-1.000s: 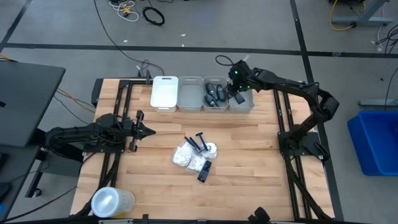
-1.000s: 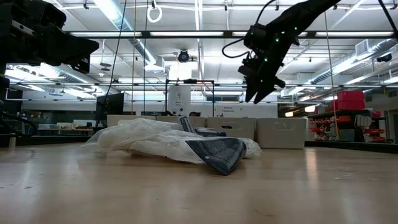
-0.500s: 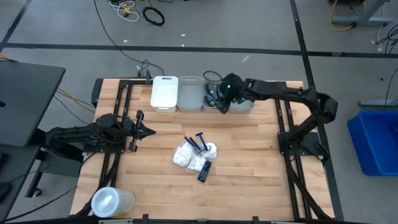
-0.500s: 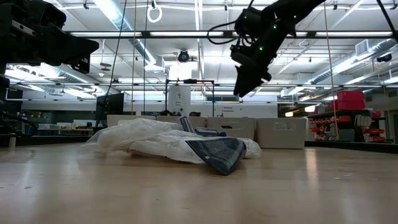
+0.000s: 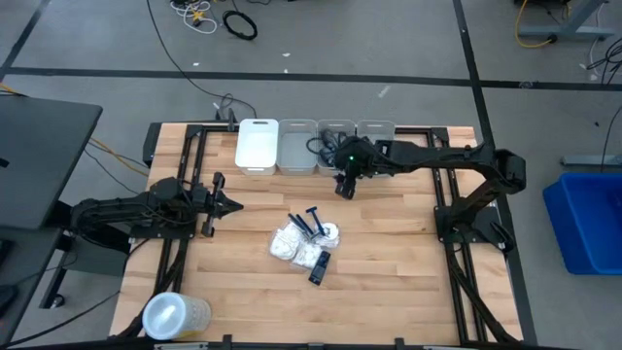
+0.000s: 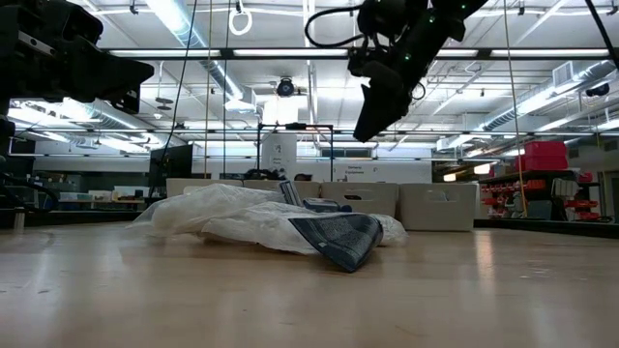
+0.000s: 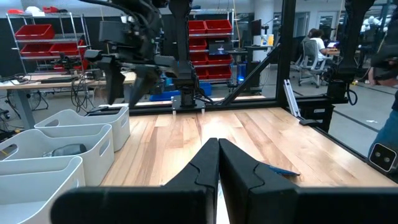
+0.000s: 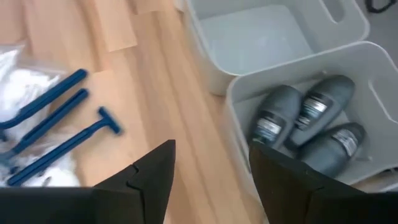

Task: Pick & Place Travel size toiletries
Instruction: Put the blue shave cream into the right gray bin

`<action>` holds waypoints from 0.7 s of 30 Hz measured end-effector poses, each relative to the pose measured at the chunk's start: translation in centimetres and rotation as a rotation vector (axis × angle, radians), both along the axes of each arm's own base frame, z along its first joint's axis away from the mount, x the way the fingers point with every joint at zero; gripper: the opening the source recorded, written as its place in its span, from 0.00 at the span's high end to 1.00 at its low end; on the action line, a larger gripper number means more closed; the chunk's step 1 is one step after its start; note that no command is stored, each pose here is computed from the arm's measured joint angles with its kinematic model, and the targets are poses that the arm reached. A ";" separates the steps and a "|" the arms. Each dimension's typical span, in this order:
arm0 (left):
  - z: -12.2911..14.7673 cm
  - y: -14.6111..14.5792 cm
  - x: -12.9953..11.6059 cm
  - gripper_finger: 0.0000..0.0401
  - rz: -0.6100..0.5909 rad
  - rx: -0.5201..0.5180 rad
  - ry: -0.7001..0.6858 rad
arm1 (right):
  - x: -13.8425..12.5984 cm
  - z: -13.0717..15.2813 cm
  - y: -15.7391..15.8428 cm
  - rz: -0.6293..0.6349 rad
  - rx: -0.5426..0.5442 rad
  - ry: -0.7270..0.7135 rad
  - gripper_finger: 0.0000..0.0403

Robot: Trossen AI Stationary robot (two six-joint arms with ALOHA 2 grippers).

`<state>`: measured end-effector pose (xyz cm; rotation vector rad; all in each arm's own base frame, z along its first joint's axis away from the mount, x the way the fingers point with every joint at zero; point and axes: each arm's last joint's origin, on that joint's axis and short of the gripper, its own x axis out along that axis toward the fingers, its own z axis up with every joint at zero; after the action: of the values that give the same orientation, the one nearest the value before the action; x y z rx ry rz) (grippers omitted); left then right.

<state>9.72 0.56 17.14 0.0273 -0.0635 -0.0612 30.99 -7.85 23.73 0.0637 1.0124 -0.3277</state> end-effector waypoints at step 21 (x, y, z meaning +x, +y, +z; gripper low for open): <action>0.0 0.0 0.0 0.96 0.000 0.000 0.000 | 0.6 0.2 3.1 1.142 -0.173 -0.103 0.42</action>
<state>9.72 0.56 17.15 0.0273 -0.0639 -0.0616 31.58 -4.71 23.92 -0.6320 0.7749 0.6283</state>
